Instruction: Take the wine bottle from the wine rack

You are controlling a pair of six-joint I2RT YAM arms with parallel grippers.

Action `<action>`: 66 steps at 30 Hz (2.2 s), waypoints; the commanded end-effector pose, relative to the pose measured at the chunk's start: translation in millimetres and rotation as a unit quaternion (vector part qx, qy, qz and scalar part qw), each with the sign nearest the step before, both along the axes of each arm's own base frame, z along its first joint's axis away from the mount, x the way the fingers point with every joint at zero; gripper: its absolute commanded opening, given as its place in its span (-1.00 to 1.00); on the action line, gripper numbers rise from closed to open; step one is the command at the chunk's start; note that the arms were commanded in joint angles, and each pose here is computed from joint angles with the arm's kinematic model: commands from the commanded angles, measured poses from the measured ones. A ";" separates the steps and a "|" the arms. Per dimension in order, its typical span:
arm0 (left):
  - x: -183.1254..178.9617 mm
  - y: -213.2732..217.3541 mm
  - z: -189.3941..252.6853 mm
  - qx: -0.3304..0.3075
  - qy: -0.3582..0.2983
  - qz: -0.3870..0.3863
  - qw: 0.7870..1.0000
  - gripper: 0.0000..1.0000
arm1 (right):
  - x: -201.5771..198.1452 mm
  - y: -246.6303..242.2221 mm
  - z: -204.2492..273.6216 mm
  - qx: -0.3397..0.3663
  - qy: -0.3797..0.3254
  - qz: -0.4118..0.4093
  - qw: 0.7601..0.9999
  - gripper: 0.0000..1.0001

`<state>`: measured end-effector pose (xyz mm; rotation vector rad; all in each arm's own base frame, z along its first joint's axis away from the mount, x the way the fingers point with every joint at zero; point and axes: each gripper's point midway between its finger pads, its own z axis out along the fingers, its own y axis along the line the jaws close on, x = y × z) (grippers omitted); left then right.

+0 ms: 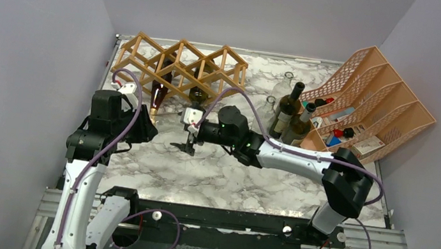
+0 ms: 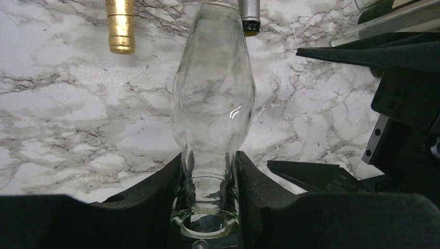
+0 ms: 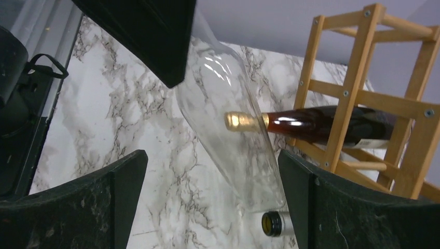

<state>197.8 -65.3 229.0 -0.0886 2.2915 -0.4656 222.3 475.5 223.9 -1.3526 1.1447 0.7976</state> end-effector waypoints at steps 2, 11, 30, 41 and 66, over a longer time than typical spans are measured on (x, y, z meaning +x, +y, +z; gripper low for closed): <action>1.0 -13.1 10.4 -0.023 -0.034 -0.033 0.999 -1.00 | -12.1 30.5 22.2 0.052 -0.098 0.049 0.993 0.97; -1.5 -17.7 10.6 -0.031 -0.034 -0.044 0.998 -1.00 | 9.1 58.7 -3.0 0.047 -0.088 0.003 0.995 0.82; 0.8 -28.0 22.1 -0.043 -0.040 -0.080 0.995 -0.80 | 4.6 63.2 -13.7 0.055 -0.049 -0.008 0.997 -0.11; 13.3 -21.8 51.5 -0.025 -0.079 -0.068 0.994 0.65 | -31.3 28.2 -11.0 0.060 0.080 0.004 0.995 -0.24; 52.9 -11.3 -1.0 -0.056 -0.096 0.022 0.994 0.71 | -12.8 -191.4 -37.0 0.033 0.211 -0.348 0.913 -0.35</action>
